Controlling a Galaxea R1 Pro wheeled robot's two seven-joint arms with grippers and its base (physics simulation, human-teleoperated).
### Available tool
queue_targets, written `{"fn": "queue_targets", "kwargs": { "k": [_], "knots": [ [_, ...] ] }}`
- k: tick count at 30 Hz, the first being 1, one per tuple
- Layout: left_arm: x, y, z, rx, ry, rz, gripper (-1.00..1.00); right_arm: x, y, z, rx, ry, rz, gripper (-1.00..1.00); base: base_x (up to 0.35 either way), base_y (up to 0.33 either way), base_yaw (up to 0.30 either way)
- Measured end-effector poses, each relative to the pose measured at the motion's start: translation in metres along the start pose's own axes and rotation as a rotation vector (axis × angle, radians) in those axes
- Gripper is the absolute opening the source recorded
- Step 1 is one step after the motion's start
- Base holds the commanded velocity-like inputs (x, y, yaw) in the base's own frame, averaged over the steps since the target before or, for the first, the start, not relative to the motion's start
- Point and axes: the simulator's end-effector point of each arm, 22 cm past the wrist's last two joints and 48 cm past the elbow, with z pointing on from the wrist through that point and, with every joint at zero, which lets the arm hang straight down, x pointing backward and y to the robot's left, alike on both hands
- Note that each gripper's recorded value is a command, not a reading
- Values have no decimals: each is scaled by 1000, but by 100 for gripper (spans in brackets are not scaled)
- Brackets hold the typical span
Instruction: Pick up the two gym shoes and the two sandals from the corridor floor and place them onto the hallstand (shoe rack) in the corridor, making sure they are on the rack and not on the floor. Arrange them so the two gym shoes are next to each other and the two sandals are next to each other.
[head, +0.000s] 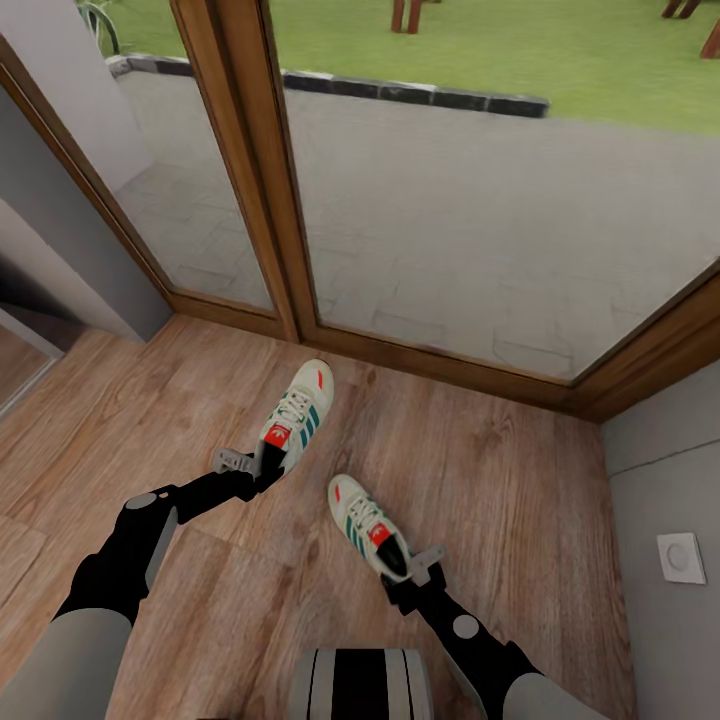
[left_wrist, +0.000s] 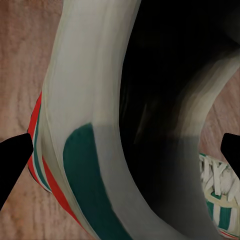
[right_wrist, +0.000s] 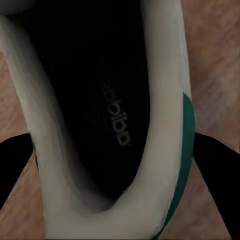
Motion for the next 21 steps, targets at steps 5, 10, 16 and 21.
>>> {"fn": "queue_targets", "kwargs": {
  "k": [5, 10, 16, 21],
  "knots": [
    [0, 0, 0, 0, 0, 0, -100, 0, 0, 0, 0, 0, -1, -100, 0, 0, 0],
    [0, 0, 0, -1, 0, -1, -100, 0, 0, 0, 0, 0, -1, -100, 0, 0, 0],
    [0, 0, 0, -1, 0, -1, -100, 0, 0, 0, 0, 0, -1, -100, 0, 0, 0],
    [-10, -2, -4, -1, -15, 8, -100, -9, -2, -3, 5, -15, -5, -100, 0, 0, 0]
  ]
}}
